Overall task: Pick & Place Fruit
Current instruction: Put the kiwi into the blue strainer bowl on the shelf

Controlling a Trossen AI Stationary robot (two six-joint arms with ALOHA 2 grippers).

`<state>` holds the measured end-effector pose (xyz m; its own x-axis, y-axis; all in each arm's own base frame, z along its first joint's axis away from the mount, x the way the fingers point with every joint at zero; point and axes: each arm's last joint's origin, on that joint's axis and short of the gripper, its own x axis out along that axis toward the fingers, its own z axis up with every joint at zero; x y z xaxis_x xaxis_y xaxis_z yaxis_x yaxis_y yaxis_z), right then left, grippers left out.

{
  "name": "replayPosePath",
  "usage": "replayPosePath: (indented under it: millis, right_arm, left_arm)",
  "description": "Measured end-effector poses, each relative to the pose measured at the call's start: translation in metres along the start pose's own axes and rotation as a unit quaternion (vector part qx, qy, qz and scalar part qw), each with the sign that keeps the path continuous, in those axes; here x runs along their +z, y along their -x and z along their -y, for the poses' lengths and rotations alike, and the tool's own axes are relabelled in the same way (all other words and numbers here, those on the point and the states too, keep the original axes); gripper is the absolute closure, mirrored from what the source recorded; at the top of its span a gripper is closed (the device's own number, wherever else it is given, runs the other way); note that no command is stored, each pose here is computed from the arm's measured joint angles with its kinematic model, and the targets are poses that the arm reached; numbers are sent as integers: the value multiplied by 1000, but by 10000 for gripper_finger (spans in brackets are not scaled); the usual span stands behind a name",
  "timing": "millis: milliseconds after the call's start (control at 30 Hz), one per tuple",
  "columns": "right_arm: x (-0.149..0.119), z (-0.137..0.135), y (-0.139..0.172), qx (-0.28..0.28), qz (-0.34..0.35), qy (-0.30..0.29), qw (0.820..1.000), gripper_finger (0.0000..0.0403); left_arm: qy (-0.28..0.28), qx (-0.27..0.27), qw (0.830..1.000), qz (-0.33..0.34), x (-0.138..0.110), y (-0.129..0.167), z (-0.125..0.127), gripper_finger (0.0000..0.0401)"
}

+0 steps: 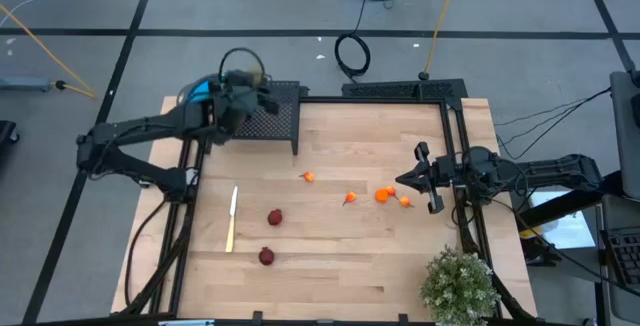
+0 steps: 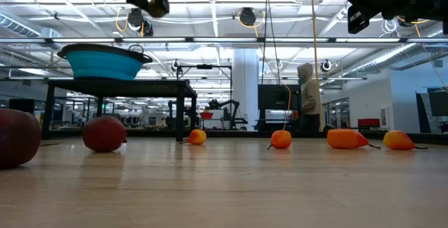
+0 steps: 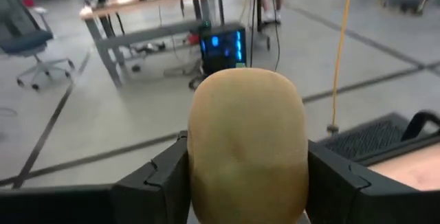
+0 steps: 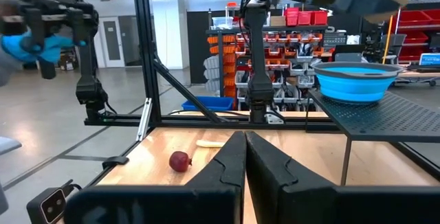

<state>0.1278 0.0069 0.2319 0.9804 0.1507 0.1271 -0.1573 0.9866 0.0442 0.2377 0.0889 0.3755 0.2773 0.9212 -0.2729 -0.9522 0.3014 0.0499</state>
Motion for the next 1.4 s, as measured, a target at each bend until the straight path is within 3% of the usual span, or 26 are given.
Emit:
replayPosePath:
  millis: [233,400,600,800,967,1200,1400]
  right_arm:
    - [0,0,0,0,0,-3,1000,399]
    - [0,0,0,0,0,-3,1000,399]
    - [0,0,0,-1,0,-3,1000,399]
    - [0,0,0,-1,0,-3,1000,399]
    - [0,0,0,-1,0,-3,1000,399]
    - [0,0,0,0,0,-3,1000,399]
    - [0,0,0,0,0,-3,1000,399]
  left_arm:
    - [1,-18,996,-86,-1,-35,-37,186]
    - [-3,-4,988,-153,-6,-43,-67,198]
    - [9,29,975,-220,-12,-33,-100,209]
    - [22,85,954,-285,-22,-13,-125,184]
    - [17,114,939,-324,-28,-6,-133,186]
    - [23,108,935,-337,-30,-12,-130,203]
    - [4,113,926,-360,-35,-25,-124,178]
